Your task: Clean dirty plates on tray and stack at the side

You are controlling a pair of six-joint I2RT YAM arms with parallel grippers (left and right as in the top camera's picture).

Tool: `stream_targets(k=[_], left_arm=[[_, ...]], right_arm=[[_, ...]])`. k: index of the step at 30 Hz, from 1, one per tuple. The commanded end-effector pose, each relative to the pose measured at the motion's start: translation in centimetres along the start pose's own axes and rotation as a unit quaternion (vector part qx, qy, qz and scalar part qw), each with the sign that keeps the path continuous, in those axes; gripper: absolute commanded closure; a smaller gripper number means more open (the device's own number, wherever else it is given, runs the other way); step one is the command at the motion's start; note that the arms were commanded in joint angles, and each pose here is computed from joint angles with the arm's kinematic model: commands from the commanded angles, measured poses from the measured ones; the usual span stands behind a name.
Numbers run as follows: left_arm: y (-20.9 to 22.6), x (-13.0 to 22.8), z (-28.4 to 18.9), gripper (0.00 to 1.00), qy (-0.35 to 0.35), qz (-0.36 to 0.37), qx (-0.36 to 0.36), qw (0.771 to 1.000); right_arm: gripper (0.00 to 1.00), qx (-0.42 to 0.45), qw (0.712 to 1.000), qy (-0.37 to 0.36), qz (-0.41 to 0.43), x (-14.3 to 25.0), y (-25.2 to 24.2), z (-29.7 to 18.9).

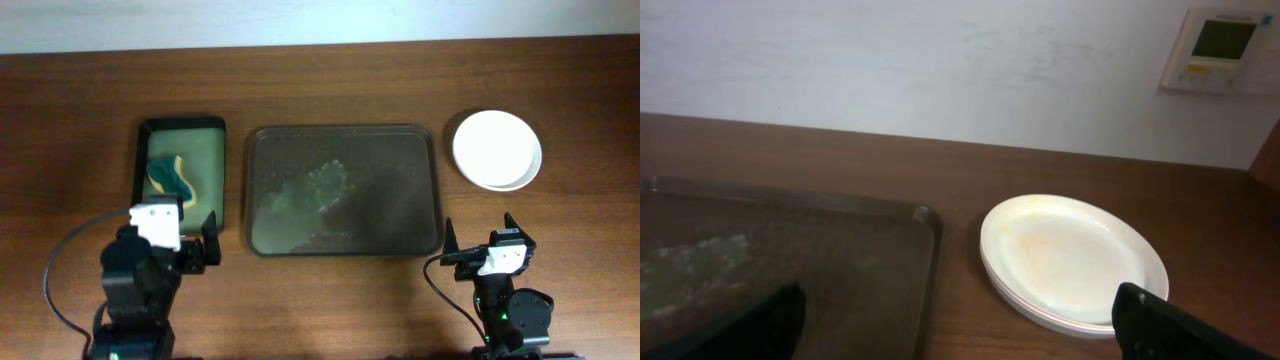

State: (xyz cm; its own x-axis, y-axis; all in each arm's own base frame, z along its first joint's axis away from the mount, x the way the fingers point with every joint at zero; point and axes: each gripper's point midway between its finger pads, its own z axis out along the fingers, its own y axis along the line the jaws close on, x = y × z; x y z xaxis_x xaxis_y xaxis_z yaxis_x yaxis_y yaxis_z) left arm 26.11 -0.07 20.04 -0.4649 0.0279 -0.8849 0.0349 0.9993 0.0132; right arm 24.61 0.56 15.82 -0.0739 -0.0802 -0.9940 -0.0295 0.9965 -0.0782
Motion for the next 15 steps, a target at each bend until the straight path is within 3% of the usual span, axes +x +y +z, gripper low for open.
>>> stream_targets(k=[1, 10, 15], left_arm=[[-0.5, 1.2, -0.5, 0.01, -0.052, 0.037, 0.009, 0.998], [0.5, 1.3, -0.3, 0.01, -0.242, 0.029, -0.031, 0.969], [1.2, 2.1, -0.4, 0.01, -0.253, 0.026, -0.046, 0.966]], right_arm=[[0.02, 0.001, 1.0, 0.002, 0.003, 0.3, 0.0, 0.0], [0.02, 0.001, 1.0, 0.002, 0.003, 0.3, 0.0, 0.0], [0.02, 0.001, 1.0, 0.002, 0.003, 0.3, 0.0, 0.0]])
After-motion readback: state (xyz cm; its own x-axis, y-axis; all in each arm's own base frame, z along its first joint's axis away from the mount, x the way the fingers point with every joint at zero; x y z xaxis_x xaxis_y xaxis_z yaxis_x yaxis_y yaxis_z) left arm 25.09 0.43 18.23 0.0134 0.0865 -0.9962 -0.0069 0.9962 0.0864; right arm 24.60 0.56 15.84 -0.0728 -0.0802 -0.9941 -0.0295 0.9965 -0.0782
